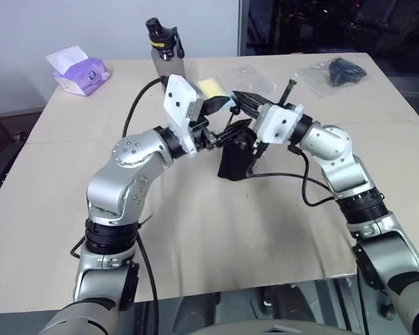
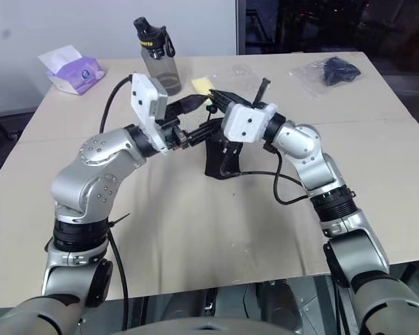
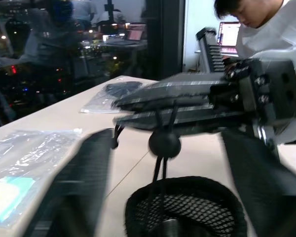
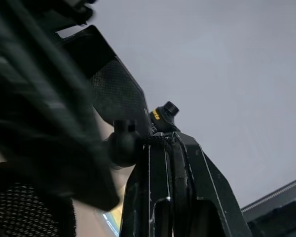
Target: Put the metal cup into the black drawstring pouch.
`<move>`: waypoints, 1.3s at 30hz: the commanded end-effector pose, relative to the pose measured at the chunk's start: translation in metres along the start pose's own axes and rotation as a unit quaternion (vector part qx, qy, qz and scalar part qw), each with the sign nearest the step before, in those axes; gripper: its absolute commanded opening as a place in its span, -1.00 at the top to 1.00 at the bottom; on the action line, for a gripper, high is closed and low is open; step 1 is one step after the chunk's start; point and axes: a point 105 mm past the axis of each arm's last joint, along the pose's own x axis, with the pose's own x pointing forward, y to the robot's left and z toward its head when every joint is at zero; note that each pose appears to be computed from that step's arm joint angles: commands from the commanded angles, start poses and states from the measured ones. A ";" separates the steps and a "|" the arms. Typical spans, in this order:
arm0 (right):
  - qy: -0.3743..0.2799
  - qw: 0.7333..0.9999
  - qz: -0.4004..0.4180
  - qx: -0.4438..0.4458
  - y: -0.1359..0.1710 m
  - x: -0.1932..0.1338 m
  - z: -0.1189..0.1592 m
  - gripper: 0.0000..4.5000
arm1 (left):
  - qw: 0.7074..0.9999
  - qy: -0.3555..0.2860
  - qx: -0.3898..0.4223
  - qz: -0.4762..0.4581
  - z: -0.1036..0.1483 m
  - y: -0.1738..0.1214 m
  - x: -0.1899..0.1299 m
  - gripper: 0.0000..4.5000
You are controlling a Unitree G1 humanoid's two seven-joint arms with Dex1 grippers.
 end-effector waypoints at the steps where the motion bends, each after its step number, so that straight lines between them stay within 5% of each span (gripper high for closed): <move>1: -0.030 0.999 -0.012 -0.022 -0.010 0.003 0.016 1.00 | 1.000 -0.026 0.011 -0.004 0.014 -0.003 -0.002 0.27; 5: -0.031 0.999 -0.014 -0.023 -0.012 0.003 0.017 1.00 | 1.000 -0.023 0.013 -0.002 0.012 -0.004 -0.002 0.93; 13: -0.051 0.995 -0.081 -0.033 -0.037 0.003 0.028 1.00 | 1.000 0.018 0.009 0.003 -0.005 -0.006 -0.002 0.93; 18: -0.126 0.952 -0.246 -0.136 -0.097 -0.011 0.069 1.00 | 0.996 0.088 -0.014 -0.004 -0.035 -0.010 -0.006 0.93; 23: -0.137 0.931 -0.296 -0.162 -0.112 -0.019 0.076 1.00 | 0.995 0.090 -0.026 0.026 -0.041 -0.003 -0.009 0.93; 29: -0.128 0.943 -0.263 -0.157 -0.098 -0.012 0.068 1.00 | 0.998 0.056 -0.037 0.006 -0.032 -0.014 -0.010 -0.23; 39: -0.111 0.962 -0.232 -0.097 -0.086 -0.015 0.052 1.00 | 0.996 0.065 -0.044 0.031 -0.039 0.006 -0.051 -0.23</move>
